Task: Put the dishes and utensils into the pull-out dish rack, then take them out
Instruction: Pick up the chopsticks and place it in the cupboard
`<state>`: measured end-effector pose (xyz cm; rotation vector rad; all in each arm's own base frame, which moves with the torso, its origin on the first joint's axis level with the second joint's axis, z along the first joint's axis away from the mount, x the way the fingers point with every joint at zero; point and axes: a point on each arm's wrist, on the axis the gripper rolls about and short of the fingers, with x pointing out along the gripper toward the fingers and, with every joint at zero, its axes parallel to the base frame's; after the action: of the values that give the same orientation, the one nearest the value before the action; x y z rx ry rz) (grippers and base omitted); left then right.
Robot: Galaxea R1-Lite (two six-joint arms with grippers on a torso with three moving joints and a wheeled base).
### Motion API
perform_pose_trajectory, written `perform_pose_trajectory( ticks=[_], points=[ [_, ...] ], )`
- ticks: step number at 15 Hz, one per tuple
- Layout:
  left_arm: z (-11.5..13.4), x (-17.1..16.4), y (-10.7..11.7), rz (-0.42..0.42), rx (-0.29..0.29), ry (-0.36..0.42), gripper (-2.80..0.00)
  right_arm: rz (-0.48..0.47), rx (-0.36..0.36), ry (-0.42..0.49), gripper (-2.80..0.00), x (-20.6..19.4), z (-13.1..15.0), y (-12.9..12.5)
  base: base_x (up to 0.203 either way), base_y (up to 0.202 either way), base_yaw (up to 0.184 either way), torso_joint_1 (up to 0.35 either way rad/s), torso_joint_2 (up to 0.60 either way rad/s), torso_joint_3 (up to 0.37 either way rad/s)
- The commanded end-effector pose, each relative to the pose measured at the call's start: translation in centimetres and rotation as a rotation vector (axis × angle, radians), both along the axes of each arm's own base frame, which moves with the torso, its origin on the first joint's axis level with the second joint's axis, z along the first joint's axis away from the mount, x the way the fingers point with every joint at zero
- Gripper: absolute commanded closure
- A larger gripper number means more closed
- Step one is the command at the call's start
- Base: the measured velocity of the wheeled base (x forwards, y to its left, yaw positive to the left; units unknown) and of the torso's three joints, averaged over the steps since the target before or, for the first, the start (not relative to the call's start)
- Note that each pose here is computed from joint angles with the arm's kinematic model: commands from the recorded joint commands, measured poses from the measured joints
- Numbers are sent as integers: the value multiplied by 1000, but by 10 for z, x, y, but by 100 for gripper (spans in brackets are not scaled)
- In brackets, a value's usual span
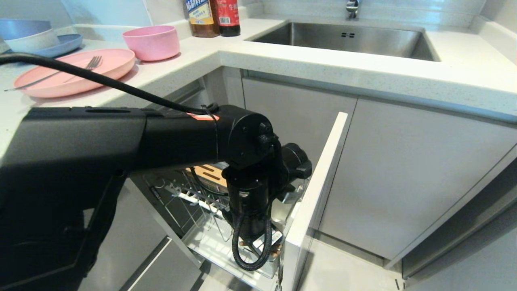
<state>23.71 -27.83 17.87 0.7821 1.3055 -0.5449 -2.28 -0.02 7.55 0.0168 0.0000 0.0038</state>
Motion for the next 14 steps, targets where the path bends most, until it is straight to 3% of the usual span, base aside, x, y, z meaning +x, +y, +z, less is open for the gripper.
perform_pose_trajectory(
  ticks=[1, 9, 14],
  points=[
    [4, -2, 2, 2, -3, -5, -280, 1, 0, 2, 0, 0, 0, 0, 0, 0, 0, 0, 0, 0],
    [35, -13, 16, 32, -60, -74, -280, 1, 0, 2, 0, 0, 0, 0, 0, 0, 0, 0, 0, 0],
    [66, -23, 32, 183, -103, -251, -280, 0, 0, 2, 0, 0, 0, 0, 0, 0, 0, 0, 0, 0]
  ],
)
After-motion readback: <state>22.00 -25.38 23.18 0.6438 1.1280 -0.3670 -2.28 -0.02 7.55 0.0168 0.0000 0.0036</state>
